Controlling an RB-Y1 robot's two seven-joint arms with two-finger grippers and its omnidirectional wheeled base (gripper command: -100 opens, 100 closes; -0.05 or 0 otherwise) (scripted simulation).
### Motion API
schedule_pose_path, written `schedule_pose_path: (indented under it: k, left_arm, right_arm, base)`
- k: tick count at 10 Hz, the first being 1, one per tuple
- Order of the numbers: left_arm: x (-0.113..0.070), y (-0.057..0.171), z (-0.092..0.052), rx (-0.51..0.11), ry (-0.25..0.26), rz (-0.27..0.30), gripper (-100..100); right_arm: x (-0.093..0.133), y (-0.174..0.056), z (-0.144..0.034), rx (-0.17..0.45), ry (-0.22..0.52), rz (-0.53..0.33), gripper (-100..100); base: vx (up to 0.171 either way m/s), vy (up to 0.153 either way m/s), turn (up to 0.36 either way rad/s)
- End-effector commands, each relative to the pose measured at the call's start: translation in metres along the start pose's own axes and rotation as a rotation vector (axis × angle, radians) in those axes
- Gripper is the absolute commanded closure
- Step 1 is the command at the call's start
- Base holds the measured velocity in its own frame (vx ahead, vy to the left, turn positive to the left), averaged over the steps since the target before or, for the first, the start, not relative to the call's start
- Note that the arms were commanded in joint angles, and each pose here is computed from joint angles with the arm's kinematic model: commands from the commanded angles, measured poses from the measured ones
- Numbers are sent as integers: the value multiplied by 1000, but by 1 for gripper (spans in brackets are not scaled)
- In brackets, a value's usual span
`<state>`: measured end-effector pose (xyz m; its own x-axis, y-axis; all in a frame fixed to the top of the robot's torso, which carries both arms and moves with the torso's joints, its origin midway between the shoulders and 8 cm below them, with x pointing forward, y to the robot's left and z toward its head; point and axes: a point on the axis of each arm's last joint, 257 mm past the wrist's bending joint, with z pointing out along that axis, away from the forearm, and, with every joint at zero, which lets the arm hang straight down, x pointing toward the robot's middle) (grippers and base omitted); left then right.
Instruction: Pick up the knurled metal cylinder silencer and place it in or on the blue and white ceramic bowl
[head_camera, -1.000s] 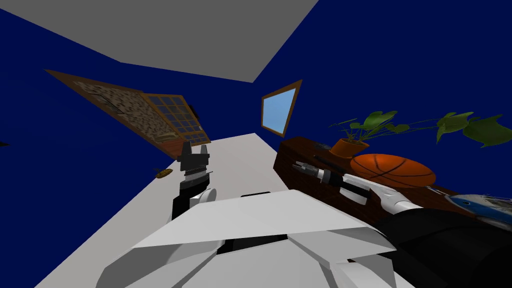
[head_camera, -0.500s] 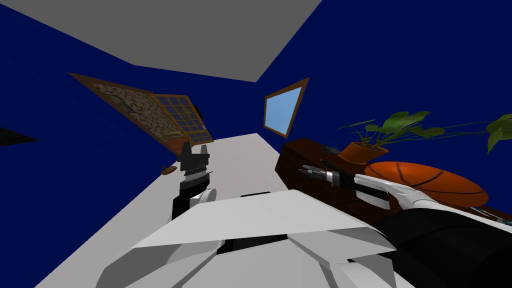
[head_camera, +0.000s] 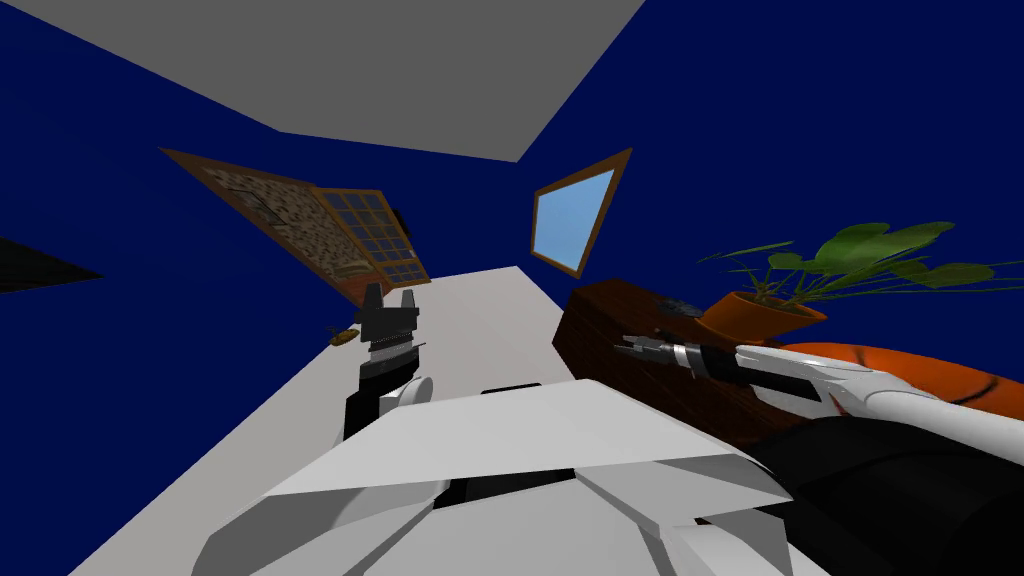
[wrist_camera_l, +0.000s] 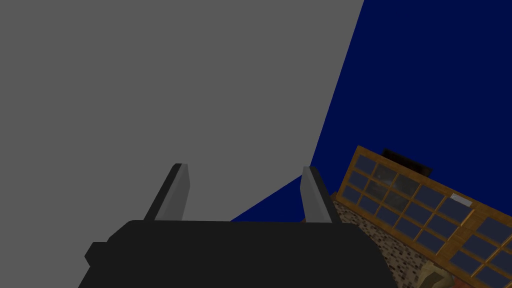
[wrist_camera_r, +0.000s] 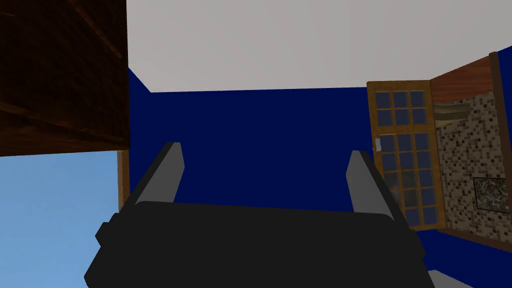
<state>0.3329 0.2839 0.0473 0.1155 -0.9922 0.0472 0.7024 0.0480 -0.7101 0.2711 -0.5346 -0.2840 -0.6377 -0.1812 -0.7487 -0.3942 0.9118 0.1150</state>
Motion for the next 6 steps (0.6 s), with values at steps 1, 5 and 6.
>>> schedule_pose_path:
  k: [1, 5, 6]
  left_arm:
    - [0, 0, 0, 0, 0, 0, 0]
    - [0, 0, 0, 0, 0, 0, 0]
    - [0, 0, 0, 0, 0, 0, 0]
  right_arm:
    - [21, -18, -20, 38, 87, -14, -100]
    - [31, -41, -46, 77, 185, -52, -100]
    - [31, -41, -46, 77, 185, -52, -100]
  base:
    - [69, -33, 84]
    - [47, -34, 60]
    - [34, -20, -11]
